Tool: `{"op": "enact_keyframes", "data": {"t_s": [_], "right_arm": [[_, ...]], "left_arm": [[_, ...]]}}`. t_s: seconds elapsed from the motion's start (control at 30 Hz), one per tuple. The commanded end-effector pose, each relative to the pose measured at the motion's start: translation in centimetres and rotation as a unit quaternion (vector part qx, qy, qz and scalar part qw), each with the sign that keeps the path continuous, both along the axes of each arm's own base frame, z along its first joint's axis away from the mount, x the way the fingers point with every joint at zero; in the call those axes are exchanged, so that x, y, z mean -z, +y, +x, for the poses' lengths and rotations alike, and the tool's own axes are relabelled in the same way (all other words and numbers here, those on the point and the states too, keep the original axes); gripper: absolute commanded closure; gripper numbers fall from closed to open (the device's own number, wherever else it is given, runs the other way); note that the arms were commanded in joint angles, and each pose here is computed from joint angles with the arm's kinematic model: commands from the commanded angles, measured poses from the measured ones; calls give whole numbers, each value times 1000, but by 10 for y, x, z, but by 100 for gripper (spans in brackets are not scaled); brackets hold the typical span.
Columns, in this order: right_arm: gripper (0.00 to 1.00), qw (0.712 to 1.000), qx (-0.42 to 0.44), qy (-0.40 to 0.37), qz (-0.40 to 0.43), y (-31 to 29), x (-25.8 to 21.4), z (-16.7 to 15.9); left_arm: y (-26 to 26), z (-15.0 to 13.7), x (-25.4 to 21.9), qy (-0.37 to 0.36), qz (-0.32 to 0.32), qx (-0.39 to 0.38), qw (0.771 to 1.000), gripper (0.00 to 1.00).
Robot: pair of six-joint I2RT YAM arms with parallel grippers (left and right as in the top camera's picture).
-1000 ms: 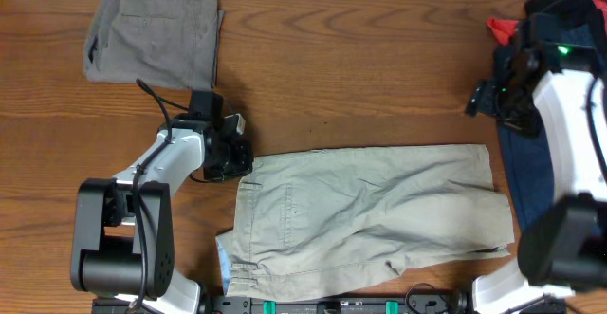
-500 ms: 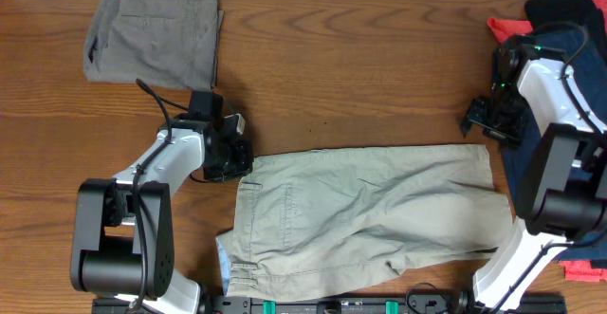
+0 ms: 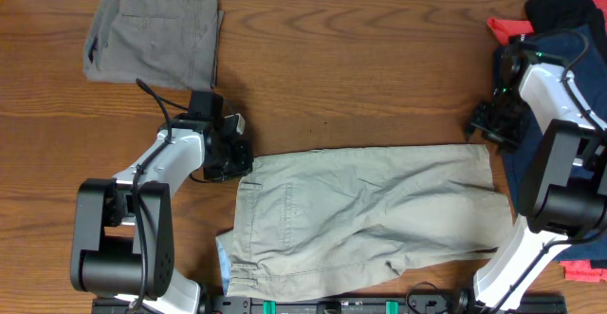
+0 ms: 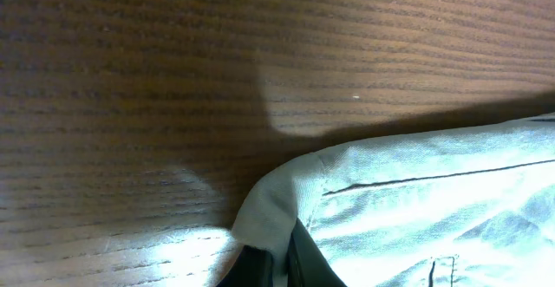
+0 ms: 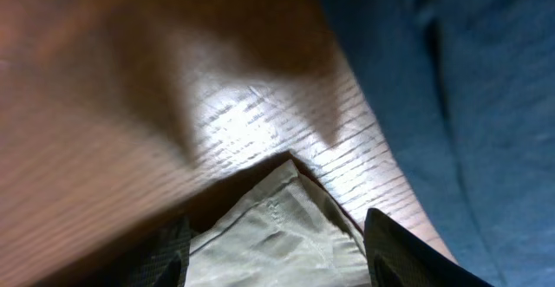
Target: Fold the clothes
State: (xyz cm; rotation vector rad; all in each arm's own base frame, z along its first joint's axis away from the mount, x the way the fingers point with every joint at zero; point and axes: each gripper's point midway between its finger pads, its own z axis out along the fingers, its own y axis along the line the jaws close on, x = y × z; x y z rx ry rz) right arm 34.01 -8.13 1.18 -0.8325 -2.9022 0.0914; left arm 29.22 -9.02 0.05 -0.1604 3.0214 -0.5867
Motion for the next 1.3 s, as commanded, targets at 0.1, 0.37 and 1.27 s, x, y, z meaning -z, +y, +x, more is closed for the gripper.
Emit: {"op": "enact_keyframes", "data": {"t_s": [0.1, 0.37, 1.27], "right_arm": [[38, 1000, 15, 22, 13, 6, 20, -21], [67, 1000, 16, 15, 19, 8, 25, -20], [99, 980, 24, -198, 0, -7, -217, 23]], "left_arm": [[-2, -4, 3, 8, -4, 3, 1000, 94], [-2, -4, 3, 8, -4, 3, 1000, 94], [-1, -10, -318, -321, -40, -6, 946, 94]]}}
